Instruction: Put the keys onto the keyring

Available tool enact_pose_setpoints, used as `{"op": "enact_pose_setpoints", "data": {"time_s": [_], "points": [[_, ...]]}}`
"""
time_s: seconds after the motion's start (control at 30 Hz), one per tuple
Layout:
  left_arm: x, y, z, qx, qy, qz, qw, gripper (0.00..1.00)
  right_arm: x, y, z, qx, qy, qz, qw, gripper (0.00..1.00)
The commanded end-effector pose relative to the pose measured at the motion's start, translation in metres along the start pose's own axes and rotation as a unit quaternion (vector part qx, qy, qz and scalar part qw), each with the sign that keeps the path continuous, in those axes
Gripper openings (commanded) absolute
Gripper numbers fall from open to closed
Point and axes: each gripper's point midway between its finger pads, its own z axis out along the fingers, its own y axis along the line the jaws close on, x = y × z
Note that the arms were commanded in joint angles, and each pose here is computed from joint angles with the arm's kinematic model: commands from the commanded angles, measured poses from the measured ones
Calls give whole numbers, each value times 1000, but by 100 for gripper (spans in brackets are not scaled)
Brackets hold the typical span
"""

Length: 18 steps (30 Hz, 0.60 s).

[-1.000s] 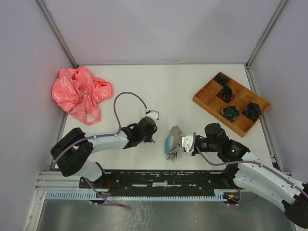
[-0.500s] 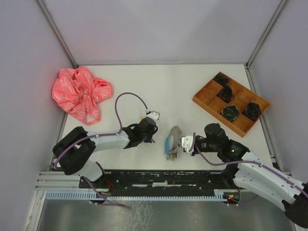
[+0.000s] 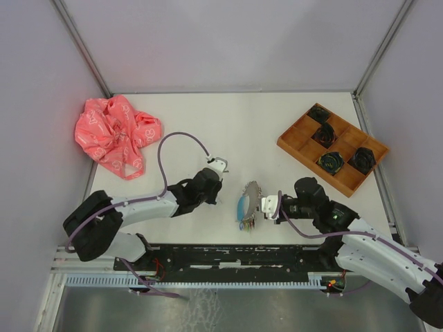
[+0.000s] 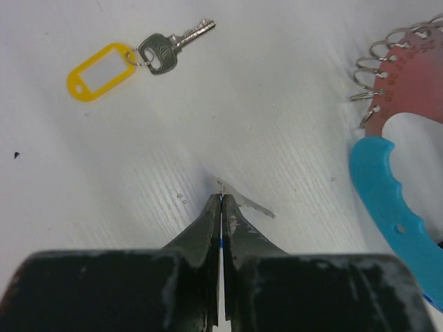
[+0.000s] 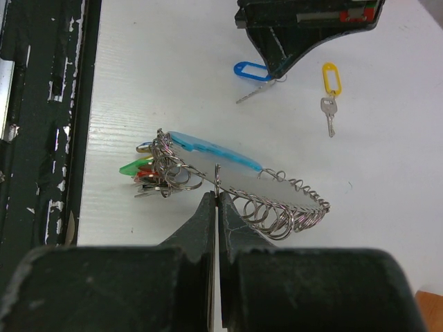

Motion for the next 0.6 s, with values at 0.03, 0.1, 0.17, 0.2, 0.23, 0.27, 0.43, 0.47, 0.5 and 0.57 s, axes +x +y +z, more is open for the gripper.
{"op": "enact_pose_setpoints", "data": {"time_s": [0.03,0.1,0.17,0.2,0.23,0.27,0.43,0.47,0.5,0.57], "points": [[-45,-15,-22,61,-105,49,991,3,-30,-19,-7,31,-39,-43,998,1],[-56,-16,-29,70,-132,66,987,3,-31,-21,-9,38,-39,-47,997,1],[-63,-17,-34,77,-154,83,982,3,-31,-21,-10,41,-39,-53,997,1],[-66,-19,-36,83,-165,94,978,3,-31,-22,-11,41,-38,-55,997,1],[-69,-20,-39,90,-176,108,974,3,-31,-22,-11,42,-37,-58,997,1],[-72,-24,-42,100,-188,124,969,3,-31,-23,-11,41,-35,-61,997,1],[-88,-39,-64,150,-260,189,935,3,-33,-28,-14,42,-23,-85,995,1],[-92,-41,-69,155,-274,200,928,3,-33,-29,-15,43,-20,-93,995,1],[-94,-46,-75,170,-288,214,918,3,-33,-30,-15,43,-18,-102,994,1],[-96,-59,-89,204,-318,248,892,3,-38,-34,-18,48,-20,-124,991,1]]}}
